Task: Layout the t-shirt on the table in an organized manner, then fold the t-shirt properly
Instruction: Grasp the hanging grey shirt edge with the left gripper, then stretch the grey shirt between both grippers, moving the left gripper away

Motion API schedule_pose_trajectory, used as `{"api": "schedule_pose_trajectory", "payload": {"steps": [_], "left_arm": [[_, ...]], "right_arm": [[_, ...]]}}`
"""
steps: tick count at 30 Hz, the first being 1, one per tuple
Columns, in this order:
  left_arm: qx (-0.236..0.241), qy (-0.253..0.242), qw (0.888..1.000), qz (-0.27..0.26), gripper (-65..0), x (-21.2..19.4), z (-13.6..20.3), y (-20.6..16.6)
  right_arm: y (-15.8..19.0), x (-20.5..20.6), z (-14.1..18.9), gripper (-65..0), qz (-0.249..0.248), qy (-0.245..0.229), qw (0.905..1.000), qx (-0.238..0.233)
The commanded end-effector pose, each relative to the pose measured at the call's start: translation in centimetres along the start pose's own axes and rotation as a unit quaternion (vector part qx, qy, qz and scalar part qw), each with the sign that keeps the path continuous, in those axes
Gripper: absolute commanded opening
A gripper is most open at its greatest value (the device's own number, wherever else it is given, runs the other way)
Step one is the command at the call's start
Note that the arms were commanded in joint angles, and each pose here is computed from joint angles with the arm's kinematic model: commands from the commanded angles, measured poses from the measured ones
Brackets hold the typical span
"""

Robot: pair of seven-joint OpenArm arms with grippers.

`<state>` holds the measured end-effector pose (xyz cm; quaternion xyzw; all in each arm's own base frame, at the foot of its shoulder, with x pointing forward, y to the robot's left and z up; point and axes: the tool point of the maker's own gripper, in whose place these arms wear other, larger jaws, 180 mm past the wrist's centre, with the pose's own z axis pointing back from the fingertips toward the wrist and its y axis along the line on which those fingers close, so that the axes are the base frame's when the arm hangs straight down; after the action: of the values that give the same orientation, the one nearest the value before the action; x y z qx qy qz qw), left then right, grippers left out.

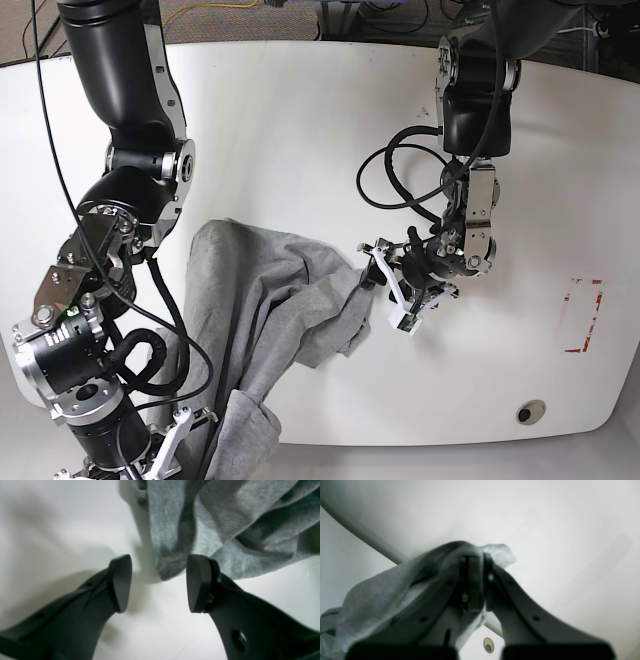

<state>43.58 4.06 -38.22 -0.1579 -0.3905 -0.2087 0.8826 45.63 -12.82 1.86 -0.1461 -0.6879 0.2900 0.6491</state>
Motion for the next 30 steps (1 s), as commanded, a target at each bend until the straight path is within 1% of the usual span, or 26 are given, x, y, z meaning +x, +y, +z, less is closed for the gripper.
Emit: {"api": "schedule_pose_trajectory", "payload": {"steps": [1,6,14,26,27,29,30], "left_arm": [[-0.009,-0.042,0.999,-0.007,-31.8,3.6,0.1,-0.4],[-0.020,-0.034,0.999,-0.008,-31.8,3.2,-0.3,-0.9],[-0.046,0.004,0.999,-0.024,-31.8,1.0,-1.7,-3.0],[-0.048,0.020,0.998,-0.023,-33.1,-0.2,-2.1,-3.3],[-0.048,0.023,0.998,-0.022,-34.2,-0.3,-2.2,-3.3],[-0.050,0.032,0.998,-0.018,-39.2,-1.0,-2.4,-3.2],[-0.053,0.039,0.998,-0.018,-44.0,-1.5,-2.6,-3.4]], "right_arm": [[-1.3,2.2,0.5,-65.0,0.002,-0.034,0.9993,-0.017],[-1.4,2.3,0.5,-65.0,0.002,-0.035,0.9992,-0.018],[-1.4,2.4,0.5,-65.0,0.002,-0.036,0.9992,-0.018],[-1.4,2.3,0.5,-65.0,0.002,-0.035,0.9992,-0.018],[-1.3,2.3,0.5,-65.0,0.002,-0.035,0.9992,-0.017],[-1.3,2.3,0.5,-65.0,0.002,-0.035,0.9992,-0.017],[-1.3,2.2,0.5,-65.0,0.002,-0.034,0.9993,-0.017]]}}
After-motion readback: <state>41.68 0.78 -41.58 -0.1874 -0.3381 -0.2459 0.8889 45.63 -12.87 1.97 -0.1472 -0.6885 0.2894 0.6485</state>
